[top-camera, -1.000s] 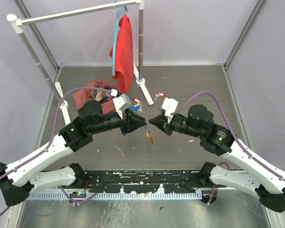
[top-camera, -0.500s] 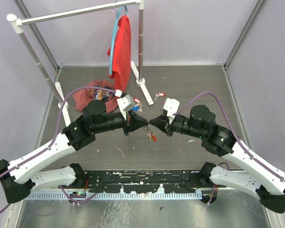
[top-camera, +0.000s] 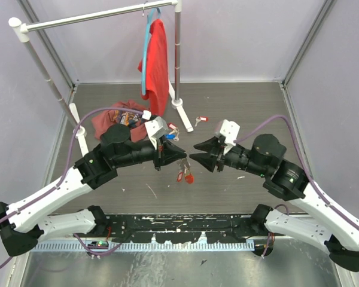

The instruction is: Put the keys on the keyring

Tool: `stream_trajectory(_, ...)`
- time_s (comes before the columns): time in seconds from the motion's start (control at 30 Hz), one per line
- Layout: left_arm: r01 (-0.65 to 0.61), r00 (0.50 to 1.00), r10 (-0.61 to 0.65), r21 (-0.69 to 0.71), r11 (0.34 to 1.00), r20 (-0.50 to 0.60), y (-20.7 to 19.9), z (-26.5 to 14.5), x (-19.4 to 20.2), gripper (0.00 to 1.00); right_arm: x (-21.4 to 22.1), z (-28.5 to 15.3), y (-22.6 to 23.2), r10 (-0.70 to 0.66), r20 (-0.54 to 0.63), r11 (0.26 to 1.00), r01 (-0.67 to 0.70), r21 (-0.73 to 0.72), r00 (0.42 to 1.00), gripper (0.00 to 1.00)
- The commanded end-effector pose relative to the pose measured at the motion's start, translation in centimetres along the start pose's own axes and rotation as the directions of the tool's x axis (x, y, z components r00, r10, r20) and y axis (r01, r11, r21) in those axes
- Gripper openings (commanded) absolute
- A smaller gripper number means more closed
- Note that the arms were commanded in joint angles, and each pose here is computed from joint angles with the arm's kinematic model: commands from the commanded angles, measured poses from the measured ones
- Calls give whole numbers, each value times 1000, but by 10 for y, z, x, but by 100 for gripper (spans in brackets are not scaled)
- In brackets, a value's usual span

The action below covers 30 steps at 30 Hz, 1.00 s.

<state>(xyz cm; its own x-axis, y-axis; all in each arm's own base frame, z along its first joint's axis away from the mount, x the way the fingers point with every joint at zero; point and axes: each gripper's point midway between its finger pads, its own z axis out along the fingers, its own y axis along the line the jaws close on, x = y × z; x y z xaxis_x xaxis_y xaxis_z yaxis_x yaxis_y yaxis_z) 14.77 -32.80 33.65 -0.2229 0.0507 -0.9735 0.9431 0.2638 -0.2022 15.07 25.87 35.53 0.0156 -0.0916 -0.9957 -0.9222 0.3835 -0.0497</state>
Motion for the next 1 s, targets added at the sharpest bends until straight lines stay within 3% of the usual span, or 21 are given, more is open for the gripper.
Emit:
stream_trajectory(0.0, 1, 996, -5, 43, 999, 87, -19, -18, -32, 0, -69, -29, -3, 46, 223, 996, -62, 63, 974, 44)
stream_trajectory(0.13, 9, 984, -25, 95, 995, 175, -34, -30, -48, 0, -86, -44, -9, 160, 323, 975, -201, 99, 933, 48)
stream_trajectory(0.27, 18, 962, -60, 158, 987, 267, -49, -44, -67, 0, -92, -45, 0, 240, 329, 963, -267, 40, 913, 51)
stream_trajectory(0.43, 36, 936, -111, 221, 975, 335, -63, -55, -83, 0, -103, -45, 24, 269, 319, 963, -252, -95, 909, 52)
stream_trajectory(0.63, 34, 915, -133, 257, 966, 380, -70, -60, -94, 0, -111, -39, 43, 242, 365, 960, -167, -225, 899, 44)
stream_trajectory(0.97, 23, 887, -160, 305, 952, 433, -79, -65, -112, 0, -116, -22, 53, 235, 373, 943, -117, -311, 898, 38)
